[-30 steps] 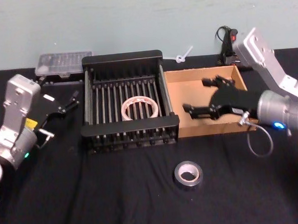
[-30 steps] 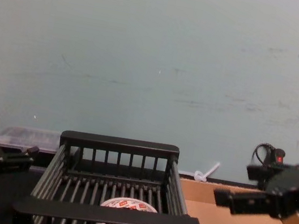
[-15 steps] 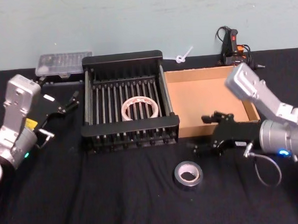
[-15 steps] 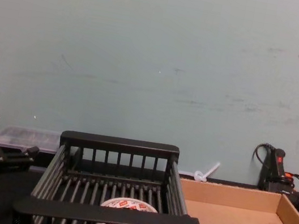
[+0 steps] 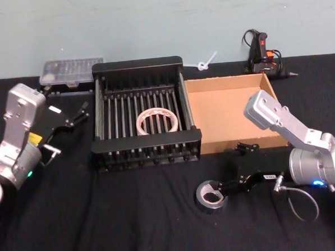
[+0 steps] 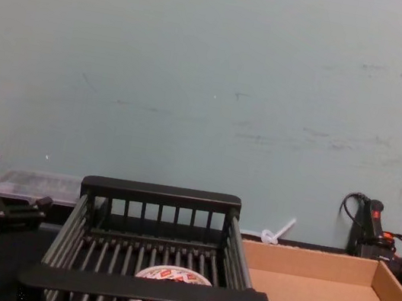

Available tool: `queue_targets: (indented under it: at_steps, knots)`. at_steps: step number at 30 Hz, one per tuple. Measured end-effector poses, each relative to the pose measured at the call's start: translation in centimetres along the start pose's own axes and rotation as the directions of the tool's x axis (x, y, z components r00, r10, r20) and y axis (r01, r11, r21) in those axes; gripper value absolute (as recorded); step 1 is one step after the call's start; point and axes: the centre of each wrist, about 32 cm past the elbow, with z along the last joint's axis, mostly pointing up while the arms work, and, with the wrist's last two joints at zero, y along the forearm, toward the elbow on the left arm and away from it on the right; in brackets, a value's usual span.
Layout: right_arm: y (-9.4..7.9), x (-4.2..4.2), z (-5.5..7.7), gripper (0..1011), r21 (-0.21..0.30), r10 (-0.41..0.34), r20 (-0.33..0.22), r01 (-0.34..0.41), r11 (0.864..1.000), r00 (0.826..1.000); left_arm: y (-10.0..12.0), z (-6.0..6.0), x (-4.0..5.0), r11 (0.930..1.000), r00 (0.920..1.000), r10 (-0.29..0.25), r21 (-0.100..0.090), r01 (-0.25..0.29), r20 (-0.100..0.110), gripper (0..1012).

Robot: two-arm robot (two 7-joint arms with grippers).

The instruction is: Pick up the white tape and place it into the black box , Pick up the silver tape and place it into the brown box.

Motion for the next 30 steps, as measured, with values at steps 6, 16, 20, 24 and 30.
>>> queue_targets:
  at_steps: [6,16,20,24,30]
  knots:
    - [0.2,-0.1,-0.2,1002,-0.016,0.017,0.0,-0.017,1.0,1.0,0.0,0.0,0.0,1.0,1.0,0.0,0.0,0.0,0.0,1001]
    - [0.5,-0.24,-0.5,1002,-0.037,0.035,-0.005,-0.035,0.999,0.999,0.0,0.0,0.0,1.0,1.0,0.0,0.0,0.0,0.0,1001]
    - [0.7,-0.25,-0.6,1002,-0.042,0.038,-0.006,-0.039,0.998,0.999,0.0,0.0,0.0,1.0,1.0,0.0,0.0,0.0,0.0,1001]
    - [0.9,-0.25,-0.7,1002,-0.047,0.042,-0.011,-0.042,0.998,0.999,0.0,0.0,0.0,1.0,1.0,0.0,0.0,0.0,0.0,1001]
    - [1.2,-0.19,-0.8,1002,-0.05,0.043,-0.018,-0.044,0.998,0.999,0.0,0.0,0.0,1.0,1.0,0.0,0.0,0.0,0.0,1001]
